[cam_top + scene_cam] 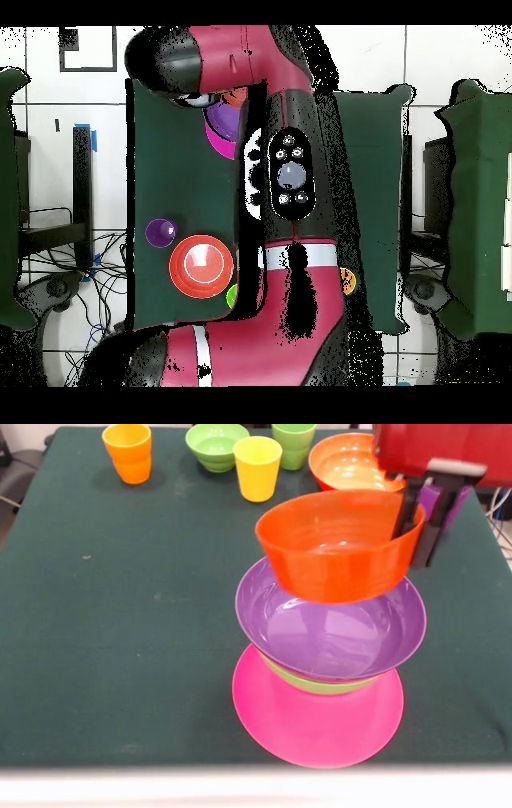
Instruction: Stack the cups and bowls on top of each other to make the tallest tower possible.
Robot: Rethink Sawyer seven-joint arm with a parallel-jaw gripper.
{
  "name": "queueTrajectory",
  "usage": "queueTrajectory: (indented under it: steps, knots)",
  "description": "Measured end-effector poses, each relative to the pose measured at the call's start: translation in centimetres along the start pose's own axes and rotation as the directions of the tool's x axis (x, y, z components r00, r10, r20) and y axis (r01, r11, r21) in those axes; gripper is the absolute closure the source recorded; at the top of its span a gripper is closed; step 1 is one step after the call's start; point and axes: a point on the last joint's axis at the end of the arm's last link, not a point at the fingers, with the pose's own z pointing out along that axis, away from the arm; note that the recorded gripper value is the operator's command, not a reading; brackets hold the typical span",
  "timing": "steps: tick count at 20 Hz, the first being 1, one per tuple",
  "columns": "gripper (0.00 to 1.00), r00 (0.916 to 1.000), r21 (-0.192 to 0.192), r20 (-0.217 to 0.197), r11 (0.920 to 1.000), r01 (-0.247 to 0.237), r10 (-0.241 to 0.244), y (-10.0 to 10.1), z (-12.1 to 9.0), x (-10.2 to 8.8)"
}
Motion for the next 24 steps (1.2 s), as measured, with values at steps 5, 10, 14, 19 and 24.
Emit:
queueTrajectory:
  steps: [5,10,14,19,24]
  knots:
    - [1.0,0.9994,0.041,-0.035,0.9991,-0.005,0.006,-1.3,2.0,0.8]
    - [1.0,0.9983,0.075,-0.058,0.9972,-0.003,0.007,-2.3,3.8,1.6]
    - [1.0,0.9973,0.101,-0.073,0.9948,0.006,0.001,-2.6,4.8,2.4]
    - [1.0,0.9962,0.124,-0.086,0.992,0.025,-0.014,-1.8,5.4,3.3]
    - [1.0,0.9961,0.131,-0.087,0.9911,0.023,-0.012,-1.1,5.0,3.6]
